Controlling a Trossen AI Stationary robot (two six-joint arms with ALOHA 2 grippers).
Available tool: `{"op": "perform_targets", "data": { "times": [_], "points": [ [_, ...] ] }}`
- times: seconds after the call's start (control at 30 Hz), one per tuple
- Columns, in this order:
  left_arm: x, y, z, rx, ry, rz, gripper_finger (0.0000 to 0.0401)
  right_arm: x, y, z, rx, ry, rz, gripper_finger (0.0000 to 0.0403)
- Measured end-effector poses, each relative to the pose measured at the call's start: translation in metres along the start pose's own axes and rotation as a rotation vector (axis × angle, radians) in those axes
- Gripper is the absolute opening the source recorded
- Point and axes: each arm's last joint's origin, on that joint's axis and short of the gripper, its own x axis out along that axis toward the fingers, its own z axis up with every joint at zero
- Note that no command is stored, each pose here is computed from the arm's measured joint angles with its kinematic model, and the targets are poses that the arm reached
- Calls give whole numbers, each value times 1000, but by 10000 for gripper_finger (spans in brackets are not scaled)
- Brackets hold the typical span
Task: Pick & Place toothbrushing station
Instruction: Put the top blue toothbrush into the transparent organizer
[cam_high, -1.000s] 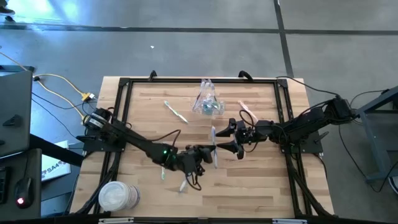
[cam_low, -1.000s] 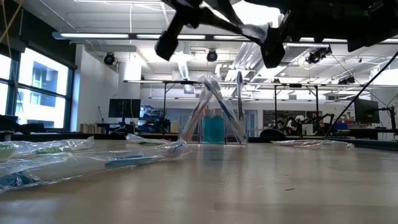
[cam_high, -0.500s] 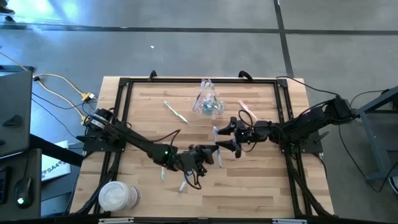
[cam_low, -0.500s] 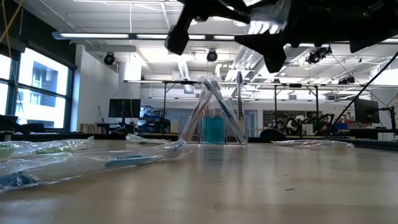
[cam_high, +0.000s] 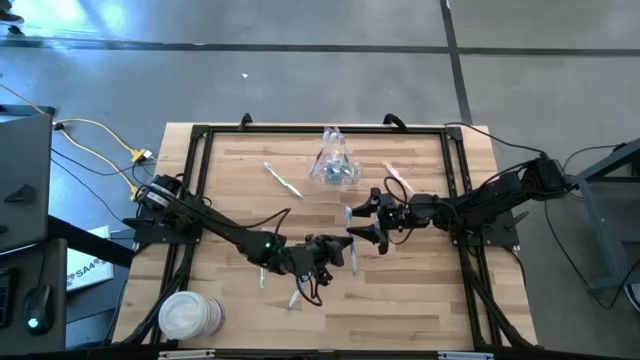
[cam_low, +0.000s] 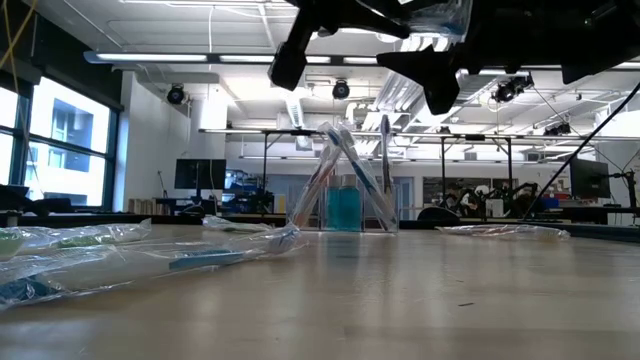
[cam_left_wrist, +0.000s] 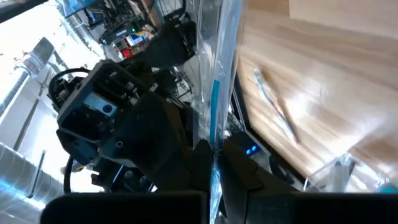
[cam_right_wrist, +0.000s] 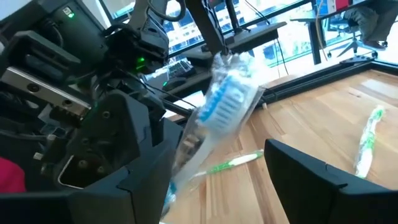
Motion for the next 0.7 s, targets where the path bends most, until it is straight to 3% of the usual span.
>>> {"op": "perform_targets", "data": {
  "times": [0.2, 0.33, 0.7],
  "points": [
    [1, 1, -1, -9, -5, 7, 8, 0, 0, 0, -4, 0, 1, 243],
    [2, 0, -2, -9, -1, 5, 8, 0, 0, 0, -11, 1, 4, 215],
    [6, -3, -6, -31, -3, -15, 13, 0, 1, 0, -70, 9, 46, 23]
  ]
}}
